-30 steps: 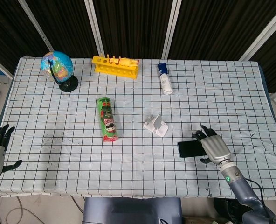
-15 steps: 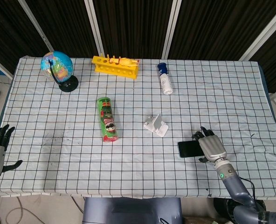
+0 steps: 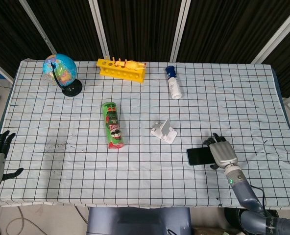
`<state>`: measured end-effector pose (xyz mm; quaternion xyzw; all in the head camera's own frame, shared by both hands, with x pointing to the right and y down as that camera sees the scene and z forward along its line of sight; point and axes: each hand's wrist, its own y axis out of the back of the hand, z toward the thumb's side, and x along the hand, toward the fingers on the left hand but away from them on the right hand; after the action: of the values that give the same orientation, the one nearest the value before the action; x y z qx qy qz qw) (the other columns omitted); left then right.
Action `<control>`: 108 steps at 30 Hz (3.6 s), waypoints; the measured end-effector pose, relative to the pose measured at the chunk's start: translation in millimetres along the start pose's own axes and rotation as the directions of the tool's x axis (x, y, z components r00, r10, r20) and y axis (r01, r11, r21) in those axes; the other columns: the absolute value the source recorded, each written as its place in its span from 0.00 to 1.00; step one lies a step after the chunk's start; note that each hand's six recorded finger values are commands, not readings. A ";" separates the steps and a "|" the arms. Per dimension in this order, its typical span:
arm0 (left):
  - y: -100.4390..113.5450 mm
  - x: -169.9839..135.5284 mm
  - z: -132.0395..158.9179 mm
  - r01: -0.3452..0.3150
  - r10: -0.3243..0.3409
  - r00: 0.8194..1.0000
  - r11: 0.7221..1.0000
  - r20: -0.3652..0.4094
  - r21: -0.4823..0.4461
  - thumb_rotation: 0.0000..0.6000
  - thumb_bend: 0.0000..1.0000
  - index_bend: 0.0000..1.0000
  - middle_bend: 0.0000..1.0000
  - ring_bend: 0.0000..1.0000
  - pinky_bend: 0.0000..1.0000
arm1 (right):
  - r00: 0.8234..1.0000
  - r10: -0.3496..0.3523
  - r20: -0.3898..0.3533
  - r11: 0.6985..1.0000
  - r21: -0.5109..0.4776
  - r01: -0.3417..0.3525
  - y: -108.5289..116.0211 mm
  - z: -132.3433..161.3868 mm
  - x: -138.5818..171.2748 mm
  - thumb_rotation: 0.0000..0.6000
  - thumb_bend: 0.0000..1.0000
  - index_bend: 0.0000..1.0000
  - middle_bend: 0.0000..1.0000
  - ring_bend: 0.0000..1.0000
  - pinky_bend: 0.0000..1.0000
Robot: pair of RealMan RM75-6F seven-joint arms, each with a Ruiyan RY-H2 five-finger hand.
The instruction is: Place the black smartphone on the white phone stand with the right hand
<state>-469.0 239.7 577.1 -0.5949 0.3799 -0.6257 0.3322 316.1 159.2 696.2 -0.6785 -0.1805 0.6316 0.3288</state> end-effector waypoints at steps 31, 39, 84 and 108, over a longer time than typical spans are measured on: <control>-0.3 0.9 -0.9 0.003 -0.003 1.000 1.000 -0.006 0.001 1.00 0.00 0.00 0.00 0.00 0.00 | 1.000 0.010 -0.003 1.000 -0.025 -0.010 -12.3 11.0 -4.0 1.00 0.23 0.35 0.26 0.01 0.15; -0.1 1.0 -1.1 0.003 -0.003 1.000 1.000 -0.007 0.000 1.00 0.00 0.00 0.00 0.00 0.00 | 1.000 0.017 0.007 1.000 -0.025 -0.017 -15.8 7.6 -3.7 1.00 0.33 0.54 0.47 0.09 0.15; -0.8 0.7 -0.6 0.005 -0.005 1.000 1.000 -0.013 -0.001 1.00 0.00 0.00 0.00 0.00 0.00 | 0.993 -0.060 0.097 0.676 -0.728 0.112 54.2 5.5 4.5 1.00 0.37 0.69 0.76 0.24 0.15; -1.6 1.7 -2.1 0.016 -0.017 0.999 1.000 -0.029 -0.024 1.00 0.00 0.00 0.00 0.00 0.00 | 0.976 -0.187 0.107 0.238 -0.960 0.151 65.3 65.5 -31.5 1.00 0.36 0.69 0.77 0.24 0.15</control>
<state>-471.1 239.1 579.3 -0.5926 0.3871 -0.6325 0.3146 236.8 105.9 676.4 -0.7236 -0.5939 0.3416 -0.0834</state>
